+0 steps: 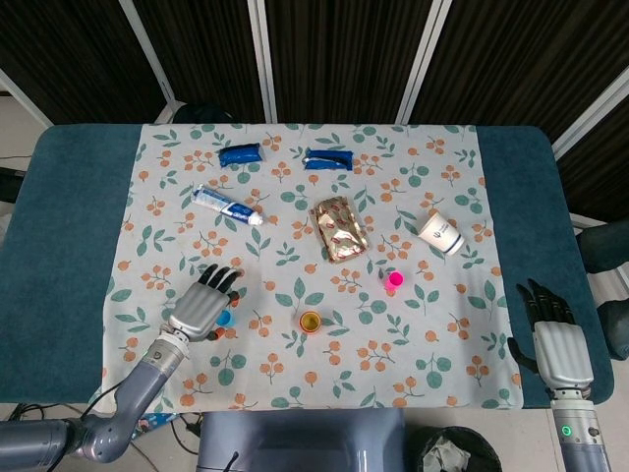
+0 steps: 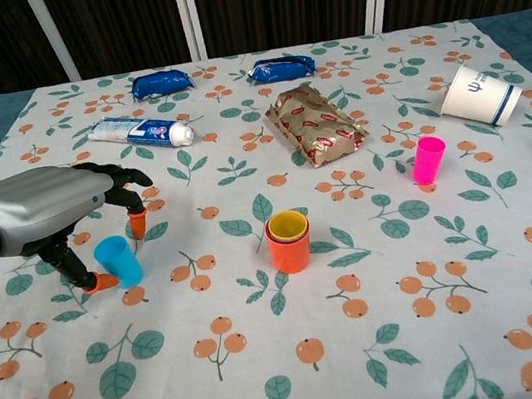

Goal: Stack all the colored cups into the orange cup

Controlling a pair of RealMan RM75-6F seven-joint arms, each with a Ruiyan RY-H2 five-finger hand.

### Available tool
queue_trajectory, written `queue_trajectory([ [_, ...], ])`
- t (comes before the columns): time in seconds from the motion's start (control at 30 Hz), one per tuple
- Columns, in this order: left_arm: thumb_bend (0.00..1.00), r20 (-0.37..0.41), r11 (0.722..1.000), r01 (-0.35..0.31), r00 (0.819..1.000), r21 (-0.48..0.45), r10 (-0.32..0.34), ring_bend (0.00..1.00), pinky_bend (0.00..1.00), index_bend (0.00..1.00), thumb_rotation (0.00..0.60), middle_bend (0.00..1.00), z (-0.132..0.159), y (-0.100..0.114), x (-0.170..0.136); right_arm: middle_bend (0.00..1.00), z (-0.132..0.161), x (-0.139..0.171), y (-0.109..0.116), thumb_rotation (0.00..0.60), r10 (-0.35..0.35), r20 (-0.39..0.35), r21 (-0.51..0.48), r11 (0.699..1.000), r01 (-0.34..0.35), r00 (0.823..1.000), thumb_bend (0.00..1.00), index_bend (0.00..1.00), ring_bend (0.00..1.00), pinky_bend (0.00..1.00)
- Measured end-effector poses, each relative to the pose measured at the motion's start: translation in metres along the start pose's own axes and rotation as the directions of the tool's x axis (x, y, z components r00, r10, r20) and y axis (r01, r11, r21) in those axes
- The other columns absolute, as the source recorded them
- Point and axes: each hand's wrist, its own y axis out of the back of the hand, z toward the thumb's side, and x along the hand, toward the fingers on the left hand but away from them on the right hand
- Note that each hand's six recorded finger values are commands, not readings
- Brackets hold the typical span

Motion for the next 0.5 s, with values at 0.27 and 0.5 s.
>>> queue_trajectory([
  [0.27,0.23,0.003,1.0,0.001,1.0,0.011,-0.001,0.0,0.03,0.47,0.6,0.1,0.0013,-0.001,0.0003,0.05,-0.0003,-0.0007,-0.0007,0.6,-0.001,0.008,-0.004,1.0,0.002,1.0,0.41,0.1,0.08,0.13],
  [0.5,0.24,-0.006,1.0,-0.001,1.0,0.026,0.001,0.0,0.03,0.48,0.6,0.11,-0.0002,-0.0007,0.0004,0.05,0.0009,-0.001,-0.0025,0.6,0.002,0.006,-0.006,1.0,-0.001,1.0,0.41,0.1,0.08,0.13],
])
